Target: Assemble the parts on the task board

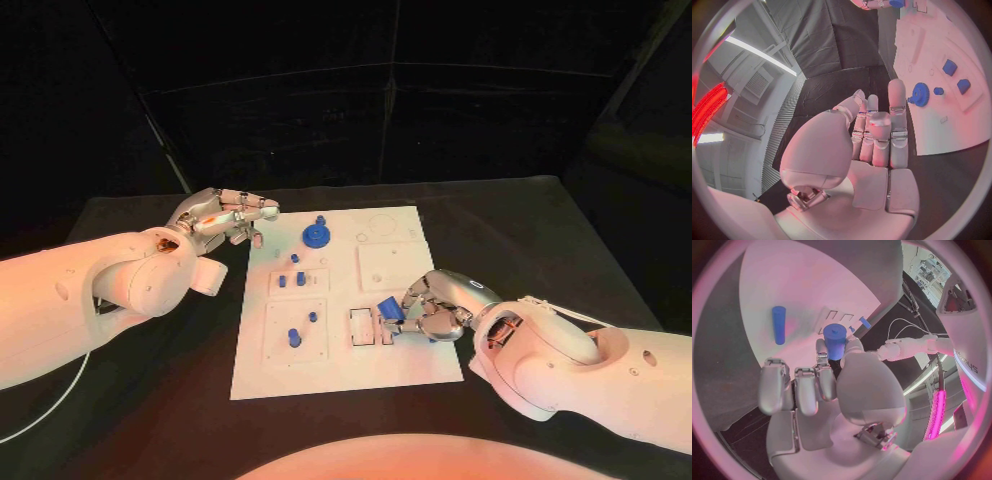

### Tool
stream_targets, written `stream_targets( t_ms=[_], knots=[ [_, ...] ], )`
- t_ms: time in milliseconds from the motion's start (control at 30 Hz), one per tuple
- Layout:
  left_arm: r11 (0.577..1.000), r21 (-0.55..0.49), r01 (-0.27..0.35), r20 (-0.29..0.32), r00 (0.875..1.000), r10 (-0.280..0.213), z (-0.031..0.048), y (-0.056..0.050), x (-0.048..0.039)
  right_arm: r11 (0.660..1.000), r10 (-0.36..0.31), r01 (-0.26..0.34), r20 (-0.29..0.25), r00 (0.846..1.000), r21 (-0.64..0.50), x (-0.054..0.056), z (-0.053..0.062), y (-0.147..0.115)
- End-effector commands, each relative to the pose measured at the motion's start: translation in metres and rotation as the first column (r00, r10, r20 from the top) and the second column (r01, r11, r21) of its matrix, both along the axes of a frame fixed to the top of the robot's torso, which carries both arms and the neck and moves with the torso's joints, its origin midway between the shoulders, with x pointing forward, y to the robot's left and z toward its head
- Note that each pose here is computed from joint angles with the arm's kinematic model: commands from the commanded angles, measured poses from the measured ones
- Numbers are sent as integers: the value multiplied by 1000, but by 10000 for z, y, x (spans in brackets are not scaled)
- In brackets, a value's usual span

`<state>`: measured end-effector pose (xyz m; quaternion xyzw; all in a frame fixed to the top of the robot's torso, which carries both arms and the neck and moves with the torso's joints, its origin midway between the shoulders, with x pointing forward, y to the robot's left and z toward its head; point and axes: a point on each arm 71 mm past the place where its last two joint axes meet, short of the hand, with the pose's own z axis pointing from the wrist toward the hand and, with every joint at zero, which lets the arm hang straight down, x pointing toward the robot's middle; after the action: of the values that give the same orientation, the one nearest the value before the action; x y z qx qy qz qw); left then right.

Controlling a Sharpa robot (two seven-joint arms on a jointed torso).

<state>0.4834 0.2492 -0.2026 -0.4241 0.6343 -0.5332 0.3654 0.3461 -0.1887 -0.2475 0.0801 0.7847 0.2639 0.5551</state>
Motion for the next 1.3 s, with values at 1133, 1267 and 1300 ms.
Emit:
stream_targets(
  t_ms=[1133, 1267, 1300],
  knots=[
    [1000, -14, 19, 8, 1000, -19, 18, -65, -7, 999, 46, -46, -111, 993, 10, 91, -155, 356],
    [1000, -14, 21, 7, 1000, -21, 18, -71, -7, 999, 45, -44, -89, 995, 14, 105, -148, 358],
    [1000, -14, 22, 7, 1000, -22, 18, -72, -7, 999, 45, -44, -86, 995, 14, 107, -146, 358]
  ],
)
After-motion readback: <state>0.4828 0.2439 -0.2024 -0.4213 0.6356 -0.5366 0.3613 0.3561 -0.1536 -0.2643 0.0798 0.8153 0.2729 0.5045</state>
